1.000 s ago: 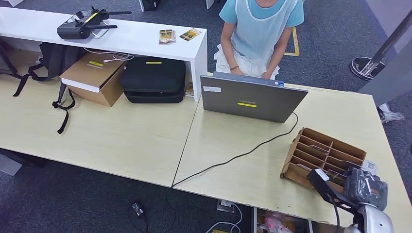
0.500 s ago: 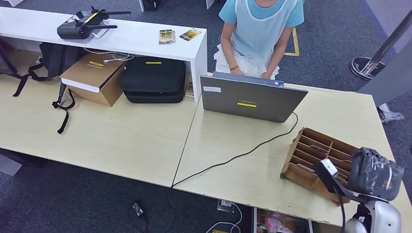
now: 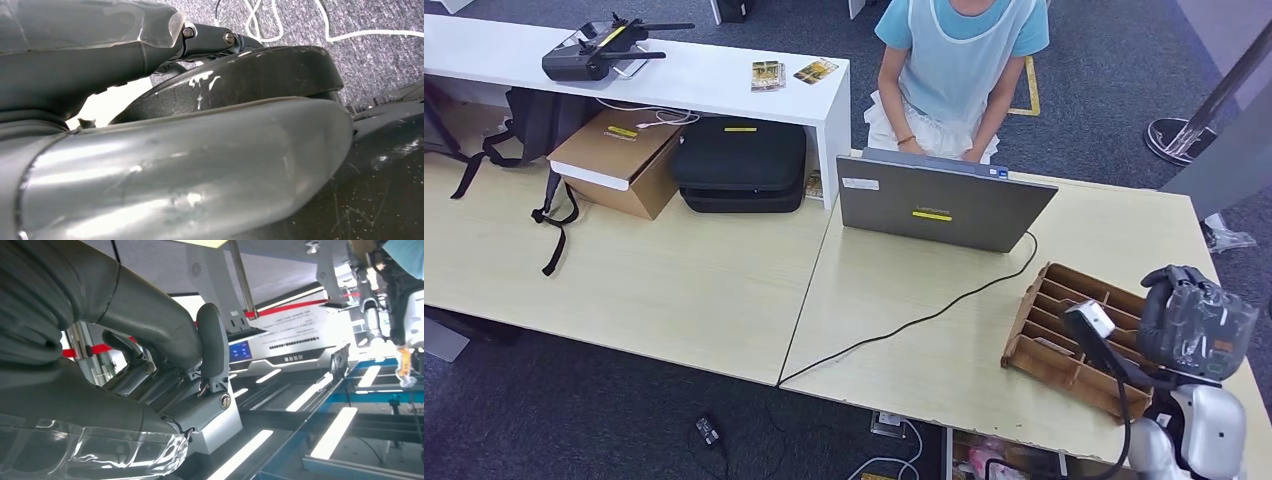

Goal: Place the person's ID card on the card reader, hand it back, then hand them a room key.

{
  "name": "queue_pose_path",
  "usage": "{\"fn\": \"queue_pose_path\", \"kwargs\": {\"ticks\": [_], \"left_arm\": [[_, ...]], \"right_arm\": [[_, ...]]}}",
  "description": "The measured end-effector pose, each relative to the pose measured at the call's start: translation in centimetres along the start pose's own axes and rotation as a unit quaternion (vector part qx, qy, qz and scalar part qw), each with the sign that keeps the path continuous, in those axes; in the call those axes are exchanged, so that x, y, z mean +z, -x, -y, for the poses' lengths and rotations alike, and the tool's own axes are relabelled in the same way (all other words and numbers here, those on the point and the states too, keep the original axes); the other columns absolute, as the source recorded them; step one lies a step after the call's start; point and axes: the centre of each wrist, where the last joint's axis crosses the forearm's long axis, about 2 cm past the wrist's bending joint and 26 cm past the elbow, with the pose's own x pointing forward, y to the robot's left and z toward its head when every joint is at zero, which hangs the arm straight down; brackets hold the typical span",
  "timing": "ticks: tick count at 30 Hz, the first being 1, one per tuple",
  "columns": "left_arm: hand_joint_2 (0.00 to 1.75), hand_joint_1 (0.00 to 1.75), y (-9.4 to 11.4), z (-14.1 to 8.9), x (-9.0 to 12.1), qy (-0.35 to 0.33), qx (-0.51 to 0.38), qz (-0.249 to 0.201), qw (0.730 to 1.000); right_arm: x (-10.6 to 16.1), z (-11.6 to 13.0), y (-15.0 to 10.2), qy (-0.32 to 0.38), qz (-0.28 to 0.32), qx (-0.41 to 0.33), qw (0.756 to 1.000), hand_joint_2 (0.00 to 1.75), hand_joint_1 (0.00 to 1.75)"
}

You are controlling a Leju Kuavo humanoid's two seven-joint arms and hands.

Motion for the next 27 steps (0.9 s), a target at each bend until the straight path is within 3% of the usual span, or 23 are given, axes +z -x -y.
{"fn": "queue_pose_path", "kwargs": {"ticks": [1,5,7,13,27], "left_arm": [[0.00,0.00,0.0,0.0,0.0,0.000,0.001,0.000,1.000],[0.00,0.00,0.1,0.0,0.0,0.001,0.004,-0.002,1.000],[0.00,0.00,0.1,0.0,0.0,0.002,0.008,-0.002,1.000],[0.00,0.00,0.1,-0.1,0.0,0.005,0.024,-0.007,1.000],[0.00,0.00,0.1,0.0,0.0,0.014,0.052,-0.013,0.998]], "right_arm": [[-0.3,0.1,-0.2,0.003,0.003,-0.002,1.000,1.75,1.65],[-1.1,0.2,-0.6,0.003,0.006,-0.014,1.000,1.75,0.39],[-1.4,0.1,-0.7,-0.011,0.001,-0.041,0.999,1.75,0.22],[-1.6,-0.2,-0.4,-0.041,-0.018,-0.109,0.993,1.75,0.15],[3.2,-1.2,3.0,-0.139,-0.076,-0.061,0.985,1.75,0.15]]}}
